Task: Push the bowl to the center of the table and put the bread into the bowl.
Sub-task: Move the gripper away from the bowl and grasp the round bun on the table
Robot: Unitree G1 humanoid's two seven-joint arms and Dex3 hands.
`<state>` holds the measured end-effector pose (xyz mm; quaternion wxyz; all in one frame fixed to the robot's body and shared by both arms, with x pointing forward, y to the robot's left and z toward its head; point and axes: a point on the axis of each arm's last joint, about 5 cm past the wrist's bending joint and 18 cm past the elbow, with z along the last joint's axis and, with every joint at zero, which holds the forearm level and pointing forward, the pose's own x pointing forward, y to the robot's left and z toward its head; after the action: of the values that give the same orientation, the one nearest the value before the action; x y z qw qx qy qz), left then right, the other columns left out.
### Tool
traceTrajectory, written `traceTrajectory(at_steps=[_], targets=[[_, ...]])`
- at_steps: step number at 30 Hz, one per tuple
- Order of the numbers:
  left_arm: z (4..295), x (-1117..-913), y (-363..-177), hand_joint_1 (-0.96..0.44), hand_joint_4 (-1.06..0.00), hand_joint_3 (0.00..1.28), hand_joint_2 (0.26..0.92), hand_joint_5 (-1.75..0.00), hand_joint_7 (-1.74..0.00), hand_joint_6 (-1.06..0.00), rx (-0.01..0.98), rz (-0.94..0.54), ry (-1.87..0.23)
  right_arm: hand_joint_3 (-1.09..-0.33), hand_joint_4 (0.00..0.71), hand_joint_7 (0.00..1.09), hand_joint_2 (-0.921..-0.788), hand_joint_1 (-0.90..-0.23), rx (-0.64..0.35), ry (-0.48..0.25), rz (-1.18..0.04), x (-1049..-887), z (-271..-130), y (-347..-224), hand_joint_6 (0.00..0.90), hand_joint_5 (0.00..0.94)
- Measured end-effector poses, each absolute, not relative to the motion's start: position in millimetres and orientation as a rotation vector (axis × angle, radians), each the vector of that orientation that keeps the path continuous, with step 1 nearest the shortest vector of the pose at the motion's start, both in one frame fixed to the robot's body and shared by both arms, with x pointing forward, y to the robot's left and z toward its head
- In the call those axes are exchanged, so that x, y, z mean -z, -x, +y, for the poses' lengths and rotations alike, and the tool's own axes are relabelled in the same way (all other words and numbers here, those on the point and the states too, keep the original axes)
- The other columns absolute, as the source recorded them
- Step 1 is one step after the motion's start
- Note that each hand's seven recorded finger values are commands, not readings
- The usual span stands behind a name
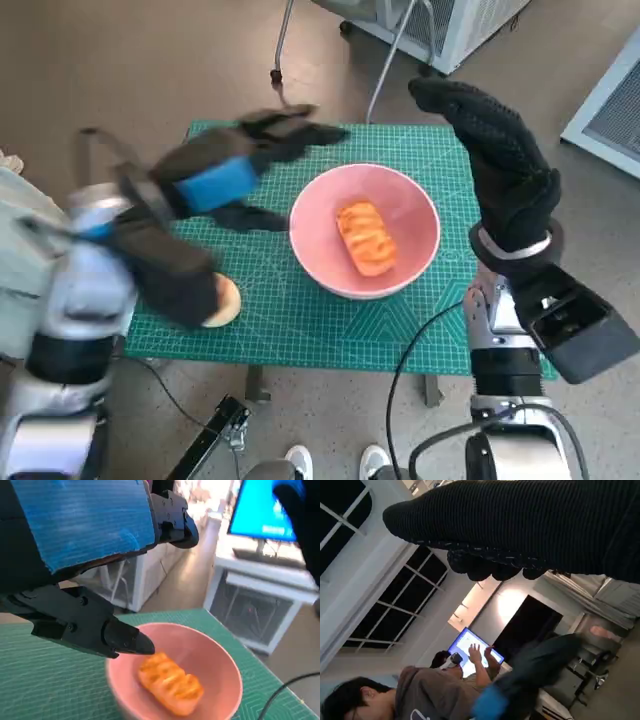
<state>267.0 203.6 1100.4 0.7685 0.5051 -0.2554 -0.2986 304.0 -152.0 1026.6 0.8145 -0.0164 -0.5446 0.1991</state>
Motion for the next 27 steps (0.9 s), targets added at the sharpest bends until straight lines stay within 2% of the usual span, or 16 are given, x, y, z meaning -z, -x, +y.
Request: traceTrajectory(at_steps=[6,14,20,27], targets=[[232,-1092,-246.2,0.00,-0.18,0.00,0.852,0.00,-0.15,-0.31,0.616,-0.497,-1.103,-0.797,0.282,0.85,-0.921,-0.663,-0.427,0.029,-1.166,-1026.5,-150.2,-303.2,-0.001,0.013],[260,-1070,-228.2,-0.04,-0.18,0.00,0.859,0.00,-0.09,-0.33,0.630,-0.307,-1.199,-0.800,0.280,0.85,-0.921,-0.663,-0.432,0.019,-1.161,-1026.2,-148.4,-302.8,-0.001,0.012],[268,-1060,-221.7,-0.04,-0.18,0.00,0.860,0.00,-0.07,-0.35,0.649,-0.209,-1.235,-0.804,0.279,0.85,-0.921,-0.663,-0.437,0.013,-1.152,-1025.7,-147.1,-303.2,-0.001,0.012],[268,-1049,-223.3,-0.01,-0.18,0.00,0.858,0.00,-0.06,-0.35,0.684,-0.151,-1.231,-0.812,0.277,0.85,-0.921,-0.662,-0.445,0.005,-1.136,-1025.2,-145.2,-303.9,-0.001,0.011]])
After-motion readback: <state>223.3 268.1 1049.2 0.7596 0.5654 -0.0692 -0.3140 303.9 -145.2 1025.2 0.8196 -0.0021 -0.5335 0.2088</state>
